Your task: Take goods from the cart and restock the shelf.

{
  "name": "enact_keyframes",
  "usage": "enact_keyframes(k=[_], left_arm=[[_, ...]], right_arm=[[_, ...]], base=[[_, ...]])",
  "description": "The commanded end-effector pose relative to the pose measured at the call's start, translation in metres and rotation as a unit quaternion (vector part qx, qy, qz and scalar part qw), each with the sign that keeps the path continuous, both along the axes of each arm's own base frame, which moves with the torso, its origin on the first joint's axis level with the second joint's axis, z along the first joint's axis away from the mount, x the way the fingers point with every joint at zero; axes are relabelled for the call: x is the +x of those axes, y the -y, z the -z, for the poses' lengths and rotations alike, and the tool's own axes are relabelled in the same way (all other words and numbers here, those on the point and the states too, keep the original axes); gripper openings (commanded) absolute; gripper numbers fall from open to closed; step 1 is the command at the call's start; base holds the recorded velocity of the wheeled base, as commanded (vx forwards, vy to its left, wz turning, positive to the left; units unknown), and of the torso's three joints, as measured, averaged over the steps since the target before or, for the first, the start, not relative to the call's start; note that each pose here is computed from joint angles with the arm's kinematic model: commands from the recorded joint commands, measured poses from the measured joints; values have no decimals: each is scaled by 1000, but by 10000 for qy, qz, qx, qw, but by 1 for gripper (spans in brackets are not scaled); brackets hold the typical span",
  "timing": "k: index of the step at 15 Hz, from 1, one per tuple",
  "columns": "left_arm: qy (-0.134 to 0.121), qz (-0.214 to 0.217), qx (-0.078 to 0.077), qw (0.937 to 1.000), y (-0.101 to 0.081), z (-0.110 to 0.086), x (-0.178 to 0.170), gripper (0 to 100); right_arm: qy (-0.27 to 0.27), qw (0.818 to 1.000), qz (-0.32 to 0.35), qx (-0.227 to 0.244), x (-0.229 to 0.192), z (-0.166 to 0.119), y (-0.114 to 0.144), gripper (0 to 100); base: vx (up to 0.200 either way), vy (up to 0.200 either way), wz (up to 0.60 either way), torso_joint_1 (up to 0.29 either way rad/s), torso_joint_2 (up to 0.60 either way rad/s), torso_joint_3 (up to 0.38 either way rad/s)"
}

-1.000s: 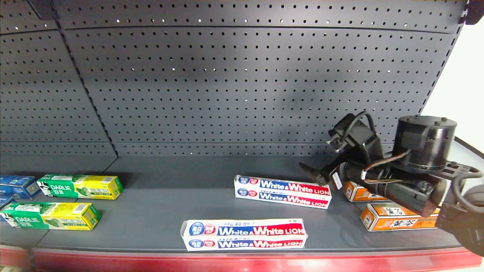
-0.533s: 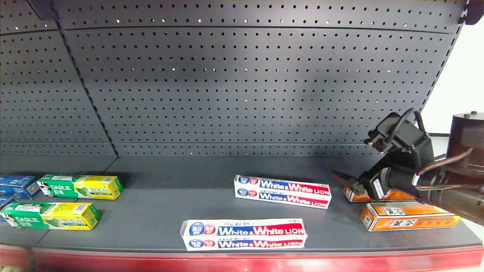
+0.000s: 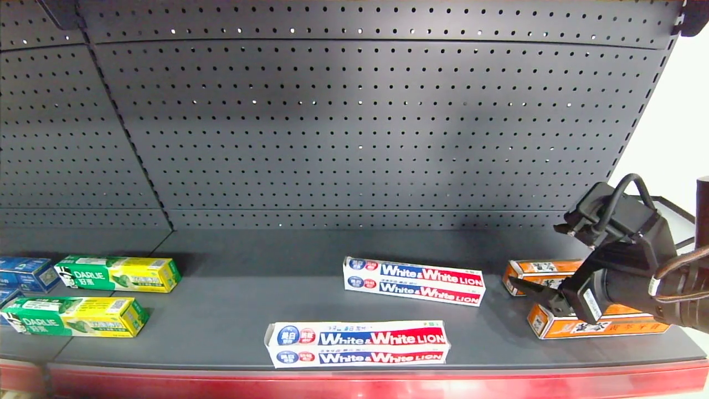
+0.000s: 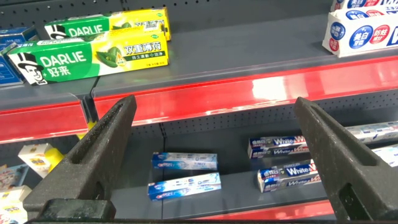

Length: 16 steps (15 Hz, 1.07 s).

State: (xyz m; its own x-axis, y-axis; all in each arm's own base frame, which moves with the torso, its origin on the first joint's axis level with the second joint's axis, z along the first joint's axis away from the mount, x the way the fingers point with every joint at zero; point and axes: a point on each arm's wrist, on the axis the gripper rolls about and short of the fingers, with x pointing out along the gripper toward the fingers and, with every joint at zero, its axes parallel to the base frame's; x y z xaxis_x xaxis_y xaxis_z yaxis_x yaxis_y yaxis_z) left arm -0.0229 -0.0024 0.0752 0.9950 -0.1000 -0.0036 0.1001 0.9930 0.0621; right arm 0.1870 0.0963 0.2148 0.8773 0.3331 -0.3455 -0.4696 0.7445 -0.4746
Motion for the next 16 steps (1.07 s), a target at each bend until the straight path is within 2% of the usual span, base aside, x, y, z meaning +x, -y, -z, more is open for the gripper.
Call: enact_keyframes(k=[1,5,7,13,16], left_arm=[[3,-3,2,10000,0,0,0,100],[3,-3,2,10000,0,0,0,100],[3,-3,2,10000,0,0,0,100],[3,-3,2,10000,0,0,0,100],[3,-3,2,10000,0,0,0,100]], right_arm=[[-125,9998,-6,-170,6,8,-3,100],[-380,9987,-25,-353,23,21,-13,100],[-380,9973,13,-632,30,26,-15,100],[-429,9958,212,-775,39,31,-17,100],[-379,9938,70,-1039,42,33,-20,100]], base=[[0,0,0,0,0,0],[0,0,0,0,0,0],[0,0,0,0,0,0],[0,0,0,0,0,0],[0,0,0,0,0,0]])
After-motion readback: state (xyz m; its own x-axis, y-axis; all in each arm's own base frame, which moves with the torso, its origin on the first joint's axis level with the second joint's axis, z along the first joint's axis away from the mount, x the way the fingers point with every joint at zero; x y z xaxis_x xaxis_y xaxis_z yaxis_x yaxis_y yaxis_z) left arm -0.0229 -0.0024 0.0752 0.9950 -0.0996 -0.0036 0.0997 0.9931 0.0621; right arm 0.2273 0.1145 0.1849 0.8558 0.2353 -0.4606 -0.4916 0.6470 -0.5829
